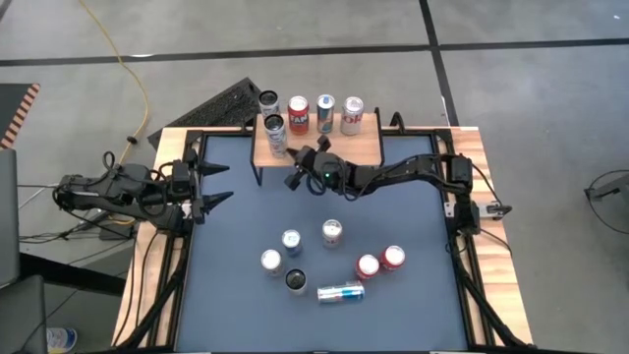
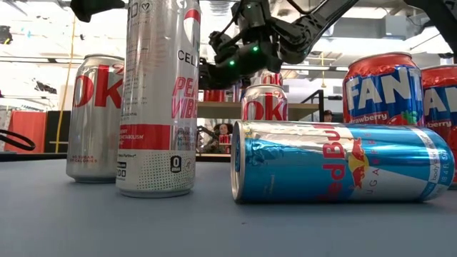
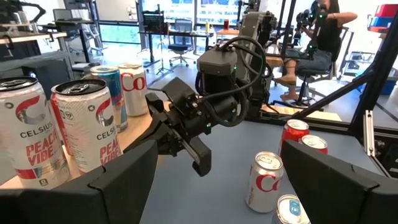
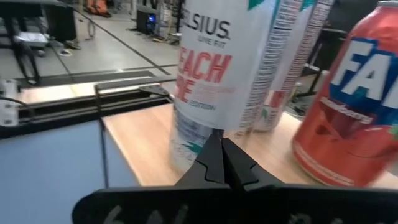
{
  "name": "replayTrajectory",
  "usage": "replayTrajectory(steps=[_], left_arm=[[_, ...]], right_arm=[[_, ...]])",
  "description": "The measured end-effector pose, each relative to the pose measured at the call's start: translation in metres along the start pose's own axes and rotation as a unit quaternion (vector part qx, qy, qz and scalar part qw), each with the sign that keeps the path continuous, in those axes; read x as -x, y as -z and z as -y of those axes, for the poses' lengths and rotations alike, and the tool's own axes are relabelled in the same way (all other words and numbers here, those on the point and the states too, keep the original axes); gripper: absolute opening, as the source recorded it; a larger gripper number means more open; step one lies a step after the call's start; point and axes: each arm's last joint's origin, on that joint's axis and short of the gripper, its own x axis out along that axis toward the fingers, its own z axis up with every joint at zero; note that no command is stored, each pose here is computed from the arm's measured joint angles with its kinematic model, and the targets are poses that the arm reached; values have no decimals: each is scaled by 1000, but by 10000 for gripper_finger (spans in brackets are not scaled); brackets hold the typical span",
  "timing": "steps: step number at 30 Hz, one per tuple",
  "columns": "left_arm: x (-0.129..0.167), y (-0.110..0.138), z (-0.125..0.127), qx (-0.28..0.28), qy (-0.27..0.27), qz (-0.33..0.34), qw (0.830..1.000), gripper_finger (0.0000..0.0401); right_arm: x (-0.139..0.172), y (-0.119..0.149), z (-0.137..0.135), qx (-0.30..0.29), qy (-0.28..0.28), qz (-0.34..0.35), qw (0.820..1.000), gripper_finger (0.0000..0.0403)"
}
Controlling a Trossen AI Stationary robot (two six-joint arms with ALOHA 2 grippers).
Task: Place canned beverage on shelf
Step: Adjust the black soda can
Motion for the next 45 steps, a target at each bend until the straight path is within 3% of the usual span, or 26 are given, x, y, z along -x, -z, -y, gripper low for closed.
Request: replayTrajectory(steps=[18,34,45], left_arm=[[0,0,0,3,-1,0,1000,332],[0,0,0,12,-2,0,1000,332],[0,0,0,7,-2,0,1000,332]], right_arm=[[-7,-3,12,-35,-28,19,999,0],[-6,-10,7,-17,-36,36,999,0],[-14,-17,19,-20,-33,41,998,0]])
